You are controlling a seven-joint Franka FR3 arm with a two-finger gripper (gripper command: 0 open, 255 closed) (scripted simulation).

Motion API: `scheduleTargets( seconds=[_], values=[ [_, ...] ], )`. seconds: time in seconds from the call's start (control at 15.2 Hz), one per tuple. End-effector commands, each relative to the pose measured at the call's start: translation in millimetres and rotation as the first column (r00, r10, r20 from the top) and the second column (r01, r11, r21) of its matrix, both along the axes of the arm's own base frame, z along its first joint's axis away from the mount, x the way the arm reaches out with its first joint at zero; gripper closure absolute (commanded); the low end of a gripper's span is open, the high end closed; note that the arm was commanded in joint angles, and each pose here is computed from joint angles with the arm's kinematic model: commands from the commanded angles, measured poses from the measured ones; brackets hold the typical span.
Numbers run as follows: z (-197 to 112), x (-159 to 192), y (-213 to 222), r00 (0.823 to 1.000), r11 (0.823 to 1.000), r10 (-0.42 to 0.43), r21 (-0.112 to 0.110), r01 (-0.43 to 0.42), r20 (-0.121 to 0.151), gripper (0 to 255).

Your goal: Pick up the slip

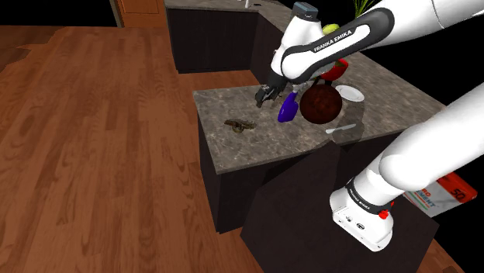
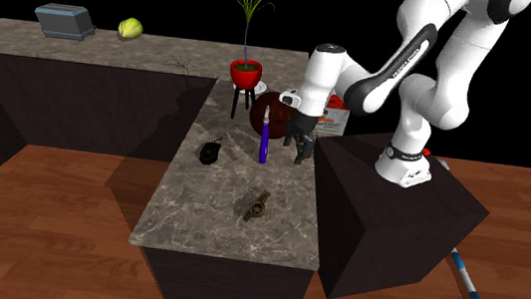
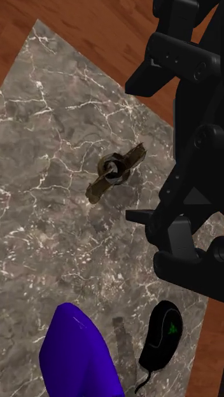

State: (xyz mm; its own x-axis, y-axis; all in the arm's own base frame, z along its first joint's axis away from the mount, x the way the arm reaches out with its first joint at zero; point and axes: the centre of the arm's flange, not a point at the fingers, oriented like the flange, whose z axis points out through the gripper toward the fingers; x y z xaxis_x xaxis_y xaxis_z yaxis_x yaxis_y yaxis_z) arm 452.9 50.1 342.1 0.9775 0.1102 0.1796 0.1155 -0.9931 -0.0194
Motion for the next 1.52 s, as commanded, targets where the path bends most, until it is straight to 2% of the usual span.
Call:
scheduleTargets(
  seconds=[0.0, 0.86, 1.45],
  values=[
    [-22.1, 12.5, 4.6, 1.0, 1.0, 0.013, -0.003, -0.013, 0.006, 0],
    [-168.8, 94.7, 33.4, 0.995, 0.995, 0.097, -0.028, -0.096, 0.031, 0],
    [-214.6, 98.0, 34.6, 0.994, 0.995, 0.101, -0.029, -0.1, 0.032, 0]
  ],
)
